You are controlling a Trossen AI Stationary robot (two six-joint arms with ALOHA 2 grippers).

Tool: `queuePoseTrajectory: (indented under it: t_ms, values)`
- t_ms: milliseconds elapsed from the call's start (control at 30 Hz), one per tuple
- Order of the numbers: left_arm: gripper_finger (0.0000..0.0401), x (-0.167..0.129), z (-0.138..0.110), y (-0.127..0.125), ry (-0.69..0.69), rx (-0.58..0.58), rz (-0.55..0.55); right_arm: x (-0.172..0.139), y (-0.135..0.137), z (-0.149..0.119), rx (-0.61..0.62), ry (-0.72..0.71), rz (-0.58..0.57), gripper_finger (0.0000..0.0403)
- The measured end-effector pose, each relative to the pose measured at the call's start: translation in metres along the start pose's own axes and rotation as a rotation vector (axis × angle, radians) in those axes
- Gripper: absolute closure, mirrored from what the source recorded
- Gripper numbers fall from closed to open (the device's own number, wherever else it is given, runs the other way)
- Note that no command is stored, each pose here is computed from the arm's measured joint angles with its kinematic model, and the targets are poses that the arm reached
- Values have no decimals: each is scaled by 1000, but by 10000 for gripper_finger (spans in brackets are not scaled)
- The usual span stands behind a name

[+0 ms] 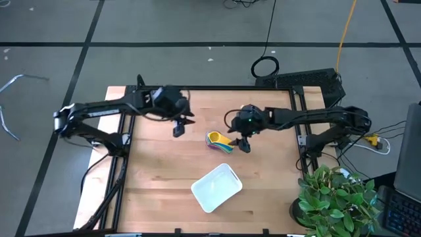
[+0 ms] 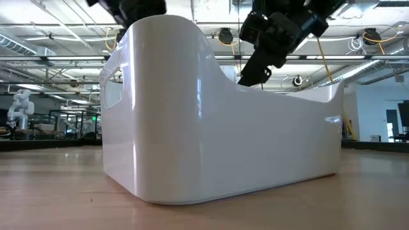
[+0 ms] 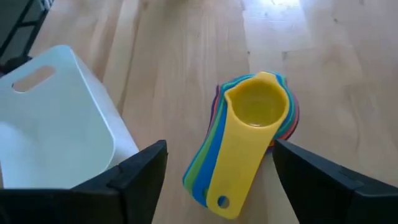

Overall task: Nest measuring cups in basket
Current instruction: Put the nested measuring cups into the white bin

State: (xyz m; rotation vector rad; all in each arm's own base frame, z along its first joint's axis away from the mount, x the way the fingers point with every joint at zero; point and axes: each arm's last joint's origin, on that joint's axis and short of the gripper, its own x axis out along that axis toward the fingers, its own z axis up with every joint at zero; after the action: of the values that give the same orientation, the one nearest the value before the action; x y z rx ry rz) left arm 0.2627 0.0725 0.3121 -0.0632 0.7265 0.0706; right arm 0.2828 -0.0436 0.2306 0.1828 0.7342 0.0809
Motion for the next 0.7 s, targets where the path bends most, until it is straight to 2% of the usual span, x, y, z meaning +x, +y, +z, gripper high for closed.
queuePoseTrajectory:
  t_ms: [100, 233, 433, 533, 700]
  values:
    - [256, -4, -18, -6, -31, -24, -6, 2, 1, 4, -12, -32, 0, 98]
    - [256, -4, -36, -9, -39, -43, 14, 7, 0, 2, 39, -14, -3, 65]
    - [256, 1, -49, -10, -36, -50, 19, 25, -5, -7, 62, 53, -5, 12]
    - [256, 3, -50, -9, -49, -47, 20, 33, -9, -11, 78, 105, -15, 7]
    - [256, 3, -50, -9, -45, -46, 20, 41, -12, -2, 91, 174, -75, 5]
